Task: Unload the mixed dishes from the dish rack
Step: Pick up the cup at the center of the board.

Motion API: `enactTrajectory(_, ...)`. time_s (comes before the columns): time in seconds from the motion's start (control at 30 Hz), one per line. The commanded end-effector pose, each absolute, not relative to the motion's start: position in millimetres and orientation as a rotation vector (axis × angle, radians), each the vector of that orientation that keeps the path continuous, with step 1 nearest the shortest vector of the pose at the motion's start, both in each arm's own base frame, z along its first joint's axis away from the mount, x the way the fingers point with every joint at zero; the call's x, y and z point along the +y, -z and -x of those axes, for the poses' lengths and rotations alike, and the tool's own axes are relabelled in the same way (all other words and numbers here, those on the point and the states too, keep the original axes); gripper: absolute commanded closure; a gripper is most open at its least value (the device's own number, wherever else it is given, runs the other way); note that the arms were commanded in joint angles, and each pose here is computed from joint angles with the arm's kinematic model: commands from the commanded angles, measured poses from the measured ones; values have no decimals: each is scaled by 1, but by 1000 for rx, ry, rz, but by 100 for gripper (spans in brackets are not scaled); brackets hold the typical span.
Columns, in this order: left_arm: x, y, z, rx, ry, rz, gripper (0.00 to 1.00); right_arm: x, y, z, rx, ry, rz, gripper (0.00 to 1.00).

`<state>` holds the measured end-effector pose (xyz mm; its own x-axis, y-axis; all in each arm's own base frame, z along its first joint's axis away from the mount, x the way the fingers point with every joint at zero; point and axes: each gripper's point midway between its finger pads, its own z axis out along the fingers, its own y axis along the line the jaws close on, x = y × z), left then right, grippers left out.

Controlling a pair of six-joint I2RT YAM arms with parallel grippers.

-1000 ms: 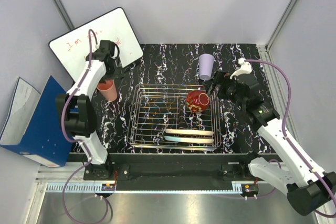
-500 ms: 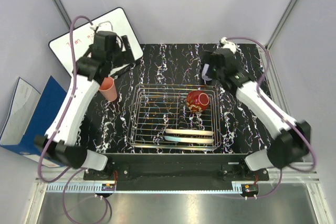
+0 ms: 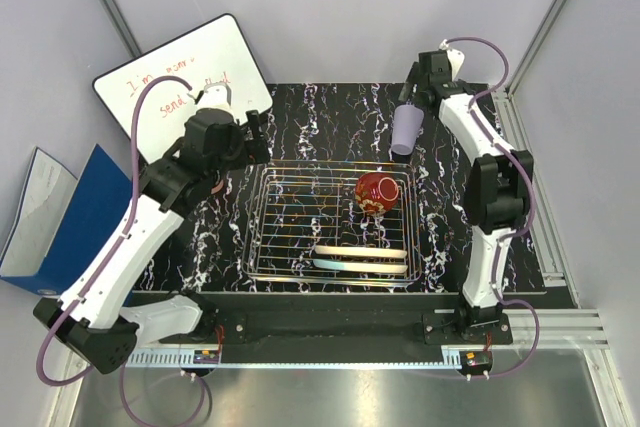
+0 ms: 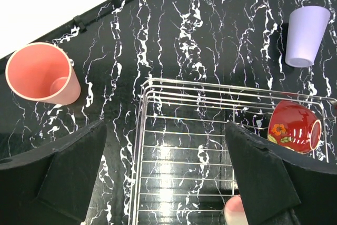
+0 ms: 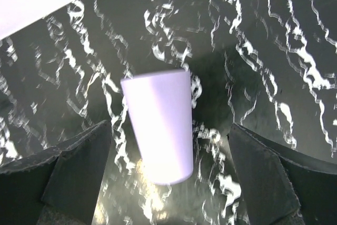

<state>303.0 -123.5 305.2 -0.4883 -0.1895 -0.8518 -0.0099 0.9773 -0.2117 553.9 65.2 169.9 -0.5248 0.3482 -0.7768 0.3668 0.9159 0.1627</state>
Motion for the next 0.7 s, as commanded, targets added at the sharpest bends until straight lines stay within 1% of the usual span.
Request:
enactTrajectory(0.0,-126,-319,-308,1998,255,169,1,66,-161,-569,2203,57,-450,1)
enactTrajectory(0.23,-132,-309,-311,2025,262,165,1,72,-115,-574,2287,59,-428,0)
enactTrajectory(0.47,-137,-301,-314,2049,269,155,1,72,-66,-563,2403,86,-462,0)
enactTrajectory(0.63,-141,-290,-314,2078,275,143,1,72,-42,-557,2468,100,-481,0)
enactTrajectory(0.67,-142,-287,-313,2085,271,140,1,73,-40,-556,2476,97,-481,4)
